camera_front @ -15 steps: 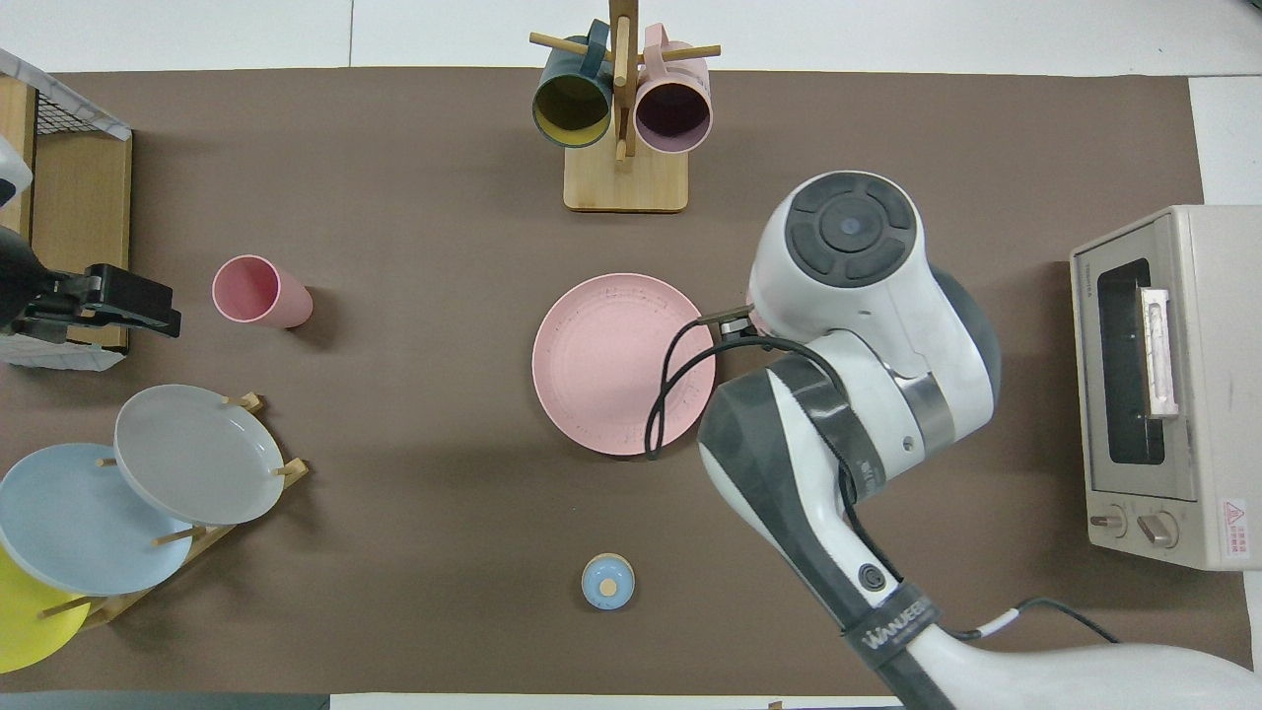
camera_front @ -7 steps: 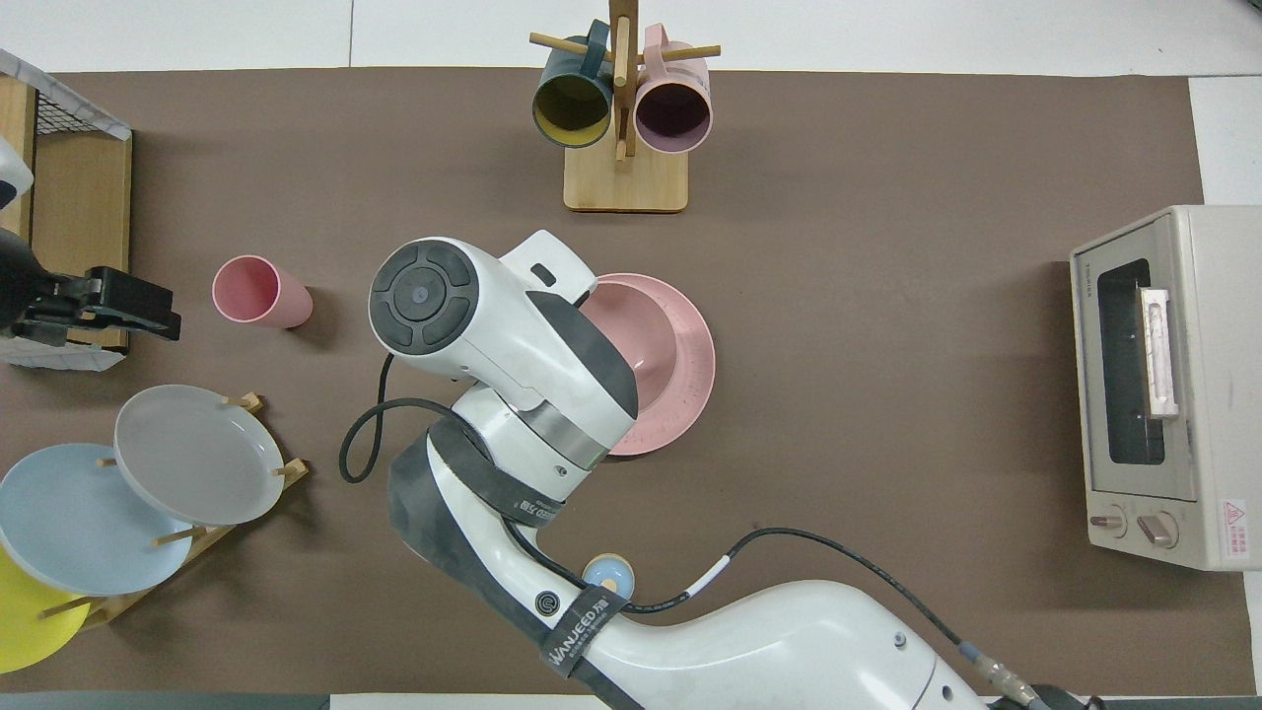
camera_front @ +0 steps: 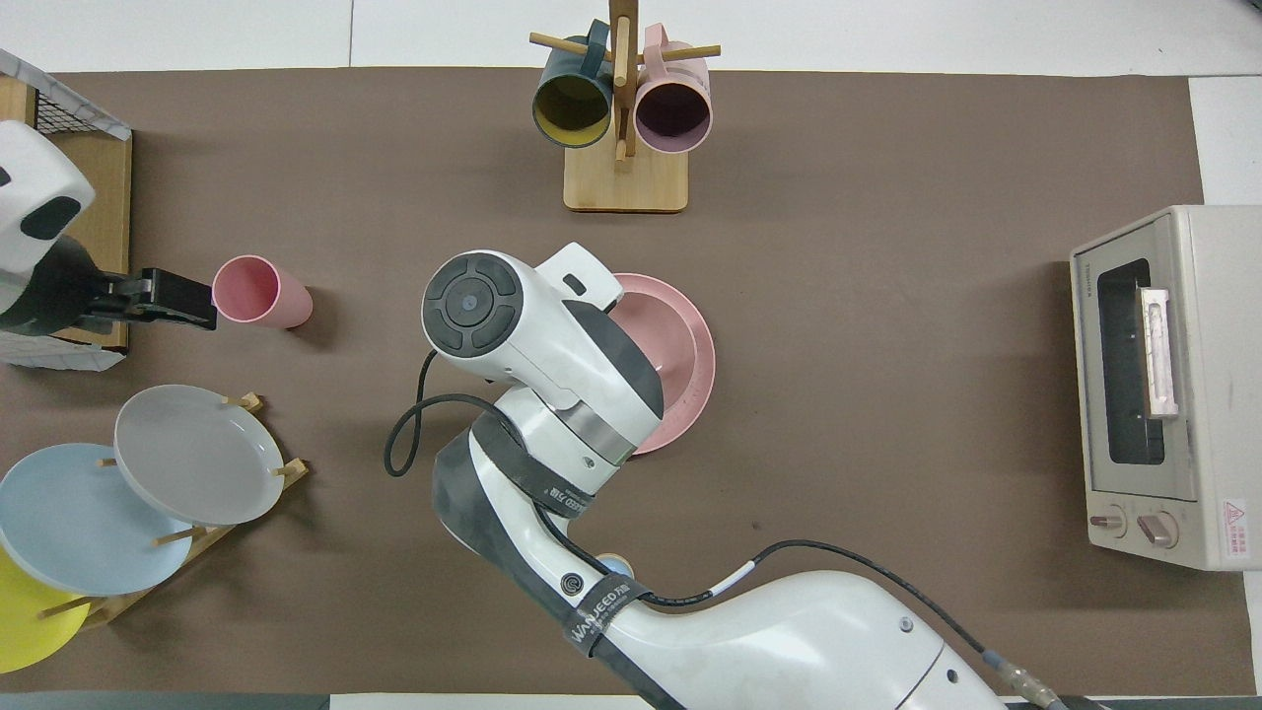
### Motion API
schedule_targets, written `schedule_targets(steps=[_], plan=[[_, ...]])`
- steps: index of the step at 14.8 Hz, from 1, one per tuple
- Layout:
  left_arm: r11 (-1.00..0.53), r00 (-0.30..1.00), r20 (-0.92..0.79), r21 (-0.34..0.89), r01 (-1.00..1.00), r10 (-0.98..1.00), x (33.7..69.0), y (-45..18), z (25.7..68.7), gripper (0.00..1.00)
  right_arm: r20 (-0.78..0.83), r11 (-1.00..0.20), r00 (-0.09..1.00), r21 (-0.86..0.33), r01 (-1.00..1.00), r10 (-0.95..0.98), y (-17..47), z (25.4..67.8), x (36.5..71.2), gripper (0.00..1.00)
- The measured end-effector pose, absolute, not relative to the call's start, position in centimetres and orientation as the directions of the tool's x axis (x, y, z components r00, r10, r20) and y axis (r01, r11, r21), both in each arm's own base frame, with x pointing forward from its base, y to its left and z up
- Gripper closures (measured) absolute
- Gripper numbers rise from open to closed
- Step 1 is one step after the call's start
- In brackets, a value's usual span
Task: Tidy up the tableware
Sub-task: 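Lower the bowl onto the plate while the left gripper grasps the cup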
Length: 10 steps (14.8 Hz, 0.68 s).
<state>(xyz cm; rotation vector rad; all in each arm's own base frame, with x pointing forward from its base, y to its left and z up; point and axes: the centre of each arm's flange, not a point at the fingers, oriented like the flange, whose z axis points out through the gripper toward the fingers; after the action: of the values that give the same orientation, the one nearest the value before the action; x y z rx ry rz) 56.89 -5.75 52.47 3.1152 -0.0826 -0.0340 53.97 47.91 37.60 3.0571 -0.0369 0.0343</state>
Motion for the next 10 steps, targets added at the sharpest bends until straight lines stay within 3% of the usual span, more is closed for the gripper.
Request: schedule_targets(steps=[4, 10], plan=[[-0.998, 0.998, -0.021, 0.030, -0.054, -0.055, 61.4, -6.4, 44.5, 0.00, 0.016, -0.997, 1.000, 0.068, -0.019, -0.018, 48.2, 37.1, 53.1, 0.96], [-0.999, 0.999, -0.022, 0.031, -0.042, -0.043, 63.7, -6.3, 41.3, 0.00, 0.009, -0.999, 1.000, 0.044, -0.017, -0.017, 48.2, 35.9, 52.2, 0.96]])
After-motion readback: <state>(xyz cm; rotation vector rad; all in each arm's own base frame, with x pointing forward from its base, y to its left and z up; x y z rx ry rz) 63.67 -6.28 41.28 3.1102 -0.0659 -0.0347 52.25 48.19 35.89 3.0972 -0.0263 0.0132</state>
